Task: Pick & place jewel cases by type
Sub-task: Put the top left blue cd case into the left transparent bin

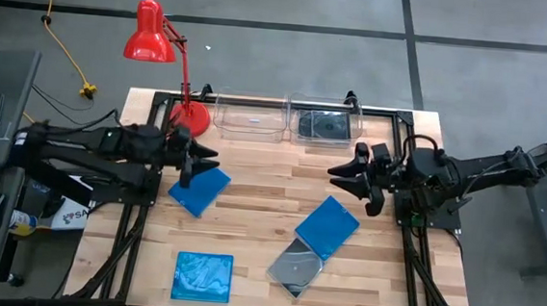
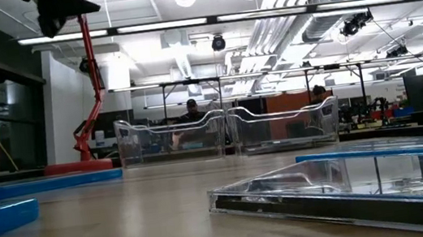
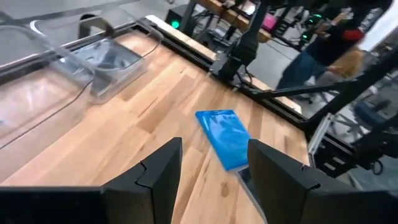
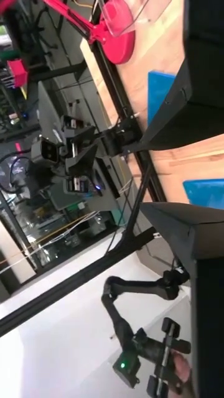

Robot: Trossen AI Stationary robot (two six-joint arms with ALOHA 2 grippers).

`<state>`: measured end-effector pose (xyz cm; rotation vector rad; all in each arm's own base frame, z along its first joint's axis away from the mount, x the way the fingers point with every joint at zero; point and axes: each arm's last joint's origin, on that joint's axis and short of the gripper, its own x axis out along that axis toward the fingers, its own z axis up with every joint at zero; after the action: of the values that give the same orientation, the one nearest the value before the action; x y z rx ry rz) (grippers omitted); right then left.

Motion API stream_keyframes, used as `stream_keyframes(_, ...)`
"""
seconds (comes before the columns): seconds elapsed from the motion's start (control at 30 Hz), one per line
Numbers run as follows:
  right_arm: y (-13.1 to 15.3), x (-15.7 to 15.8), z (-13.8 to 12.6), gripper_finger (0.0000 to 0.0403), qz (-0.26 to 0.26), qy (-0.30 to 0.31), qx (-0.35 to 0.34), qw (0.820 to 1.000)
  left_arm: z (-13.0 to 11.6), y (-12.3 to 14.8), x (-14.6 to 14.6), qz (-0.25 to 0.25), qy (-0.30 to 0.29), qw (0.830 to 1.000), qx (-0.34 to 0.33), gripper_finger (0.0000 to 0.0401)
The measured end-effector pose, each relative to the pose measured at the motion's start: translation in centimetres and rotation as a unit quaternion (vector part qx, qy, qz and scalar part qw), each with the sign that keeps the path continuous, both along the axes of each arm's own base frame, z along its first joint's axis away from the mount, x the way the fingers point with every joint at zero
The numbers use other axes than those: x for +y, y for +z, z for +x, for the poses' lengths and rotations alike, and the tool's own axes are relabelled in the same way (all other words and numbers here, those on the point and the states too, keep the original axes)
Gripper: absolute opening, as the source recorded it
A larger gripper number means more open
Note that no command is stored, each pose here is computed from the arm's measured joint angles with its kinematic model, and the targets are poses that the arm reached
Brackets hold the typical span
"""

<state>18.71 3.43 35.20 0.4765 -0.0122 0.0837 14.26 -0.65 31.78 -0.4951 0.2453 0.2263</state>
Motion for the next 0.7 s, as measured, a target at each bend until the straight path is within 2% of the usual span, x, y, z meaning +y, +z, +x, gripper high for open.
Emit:
stream_keyframes(0.23, -0.3, 0.0, 0.0, 0.0129, -0.003, 0.001, 0.015, 1.000, -0.8, -1.4, -2.1, -0.032, 0.046, 0.997, 0.054, 0.0182)
stream_keyframes(0.4, -0.5, 0.0, 0.0, 0.0129, -0.005, 0.001, 0.024, 1.000, -1.5, -3.4, -2.9, -0.050, 0.101, 0.985, 0.134, 0.0182)
stream_keyframes(0.53, -0.5, 0.0, 0.0, 0.0129, -0.005, 0.001, 0.024, 1.000, -2.1, -5.4, -2.7, -0.069, 0.153, 0.957, 0.235, 0.0182)
stream_keyframes(0.7, -0.5, 0.0, 0.0, 0.0129, -0.004, -0.003, 0.025, 1.000, -2.6, -7.4, -2.9, -0.089, 0.202, 0.904, 0.367, 0.0182)
